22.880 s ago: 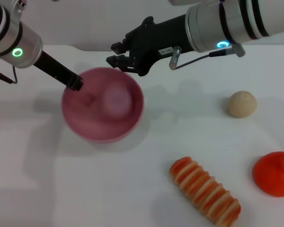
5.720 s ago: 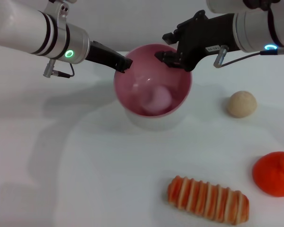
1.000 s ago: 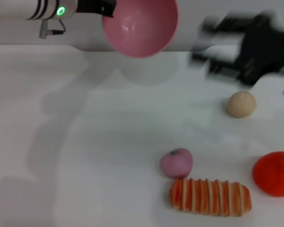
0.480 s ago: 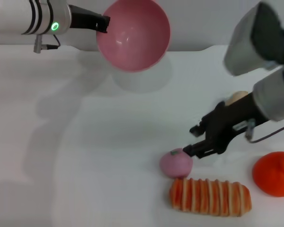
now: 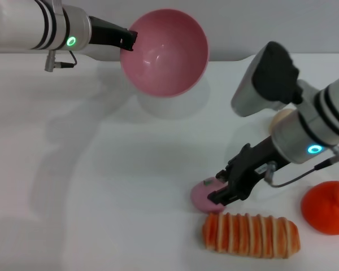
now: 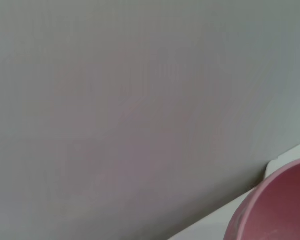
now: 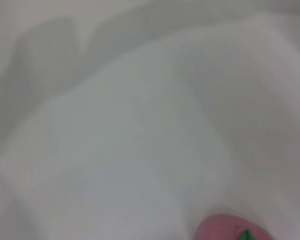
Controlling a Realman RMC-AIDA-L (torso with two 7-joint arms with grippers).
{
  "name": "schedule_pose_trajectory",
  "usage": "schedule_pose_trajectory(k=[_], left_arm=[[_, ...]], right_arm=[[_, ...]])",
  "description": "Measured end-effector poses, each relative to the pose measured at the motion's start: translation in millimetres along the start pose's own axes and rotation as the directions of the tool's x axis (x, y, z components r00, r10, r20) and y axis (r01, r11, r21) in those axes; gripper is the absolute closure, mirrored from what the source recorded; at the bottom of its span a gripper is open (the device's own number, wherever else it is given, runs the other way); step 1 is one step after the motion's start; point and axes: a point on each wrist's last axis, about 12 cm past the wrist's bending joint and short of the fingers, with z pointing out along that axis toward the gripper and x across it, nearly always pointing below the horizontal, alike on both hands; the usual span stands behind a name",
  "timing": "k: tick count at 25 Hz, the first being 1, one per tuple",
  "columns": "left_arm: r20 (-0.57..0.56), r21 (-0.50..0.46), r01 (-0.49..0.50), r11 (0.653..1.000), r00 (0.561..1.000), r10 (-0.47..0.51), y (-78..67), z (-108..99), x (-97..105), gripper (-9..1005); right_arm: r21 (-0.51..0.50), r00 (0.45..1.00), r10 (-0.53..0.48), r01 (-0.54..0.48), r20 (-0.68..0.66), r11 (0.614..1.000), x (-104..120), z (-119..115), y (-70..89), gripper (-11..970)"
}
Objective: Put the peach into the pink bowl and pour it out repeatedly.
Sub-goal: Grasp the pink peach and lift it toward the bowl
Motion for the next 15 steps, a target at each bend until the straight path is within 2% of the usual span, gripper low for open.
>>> schedule_pose_trajectory(k=[8,15], left_arm=[[-0.005,-0.003,-0.001,1.000,1.000,0.001,0.8,-0.8,5.6,932],[-0.003,-0.004,-0.005,1.000,1.000,0.005,0.9,-0.7,5.8,931]], right_arm=[[0.016,0.999,0.040,-0.040,-0.021,0.999,2.5,18.0,-4.7,570],[0.024,0.999,0.042,-0.042,-0.017,0.999,1.4,21.1,-6.1,579]])
